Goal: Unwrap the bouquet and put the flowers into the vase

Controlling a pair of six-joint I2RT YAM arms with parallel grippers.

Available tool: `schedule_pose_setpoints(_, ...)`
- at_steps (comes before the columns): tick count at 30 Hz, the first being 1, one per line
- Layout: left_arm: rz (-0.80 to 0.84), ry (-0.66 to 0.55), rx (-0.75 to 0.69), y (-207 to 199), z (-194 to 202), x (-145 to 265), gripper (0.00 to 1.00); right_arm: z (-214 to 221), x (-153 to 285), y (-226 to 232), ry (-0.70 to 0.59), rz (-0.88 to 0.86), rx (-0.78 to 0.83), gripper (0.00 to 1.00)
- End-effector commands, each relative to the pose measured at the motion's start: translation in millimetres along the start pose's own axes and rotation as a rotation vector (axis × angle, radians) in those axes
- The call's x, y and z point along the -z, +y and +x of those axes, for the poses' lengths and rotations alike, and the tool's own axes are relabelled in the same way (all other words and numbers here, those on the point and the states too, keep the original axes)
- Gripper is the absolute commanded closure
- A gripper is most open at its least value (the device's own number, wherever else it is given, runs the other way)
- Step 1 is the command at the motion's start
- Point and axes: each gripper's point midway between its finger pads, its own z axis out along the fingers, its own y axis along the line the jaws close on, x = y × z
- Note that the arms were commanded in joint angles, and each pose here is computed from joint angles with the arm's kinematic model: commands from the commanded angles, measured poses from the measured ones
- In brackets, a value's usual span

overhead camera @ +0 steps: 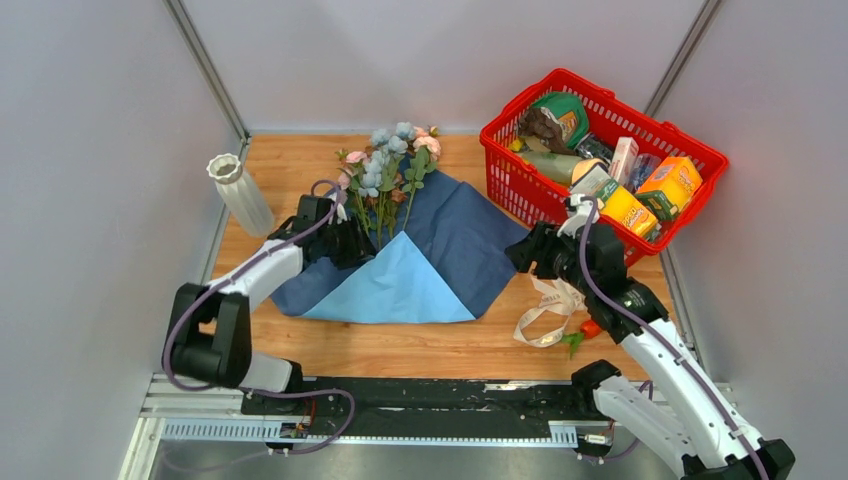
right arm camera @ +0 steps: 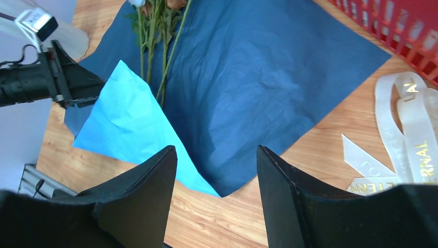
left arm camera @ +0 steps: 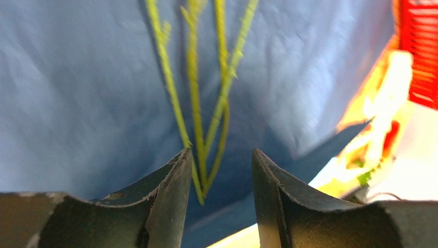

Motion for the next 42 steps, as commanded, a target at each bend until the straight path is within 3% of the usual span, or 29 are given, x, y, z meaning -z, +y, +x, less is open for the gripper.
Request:
schedule_pose_setpoints(1, 0.205, -0.04, -0.051, -50, 16, 46, 0.46, -19, 6, 36, -0.027, -0.162, 0.072, 0.39)
schedule_pose_setpoints(6, 0.276, -0.028, -0.048, -49, 57, 78, 0.46, -9, 5, 57, 0.005, -0.304, 0.08, 0.37)
schedule_pose_setpoints(11, 0.261, 0.0, -0.026, -25, 99, 86, 0.46, 19, -8, 46, 0.089, -0.299, 0.069, 0.38)
schedule_pose_setpoints(21, 0.238, 0.027, 0.042, -12, 125, 98, 0.51, 59, -33, 85, 0.255, -0.421, 0.061, 0.44)
schedule_pose_setpoints(30, 0.162, -0.128, -0.011, -24, 78, 120, 0.5, 132, -32, 200, 0.438, -0.704, 0.109, 0.48)
schedule_pose_setpoints(37, -0.098, -0.404, -0.128, -13, -3, 153, 0.46, 177, -44, 188, 0.521, -0.636, 0.111, 0.5)
schedule_pose_setpoints(42, -0.121, -0.409, -0.153, -17, -21, 146, 0.45, 209, -28, 167, 0.576, -0.638, 0.089, 0.5)
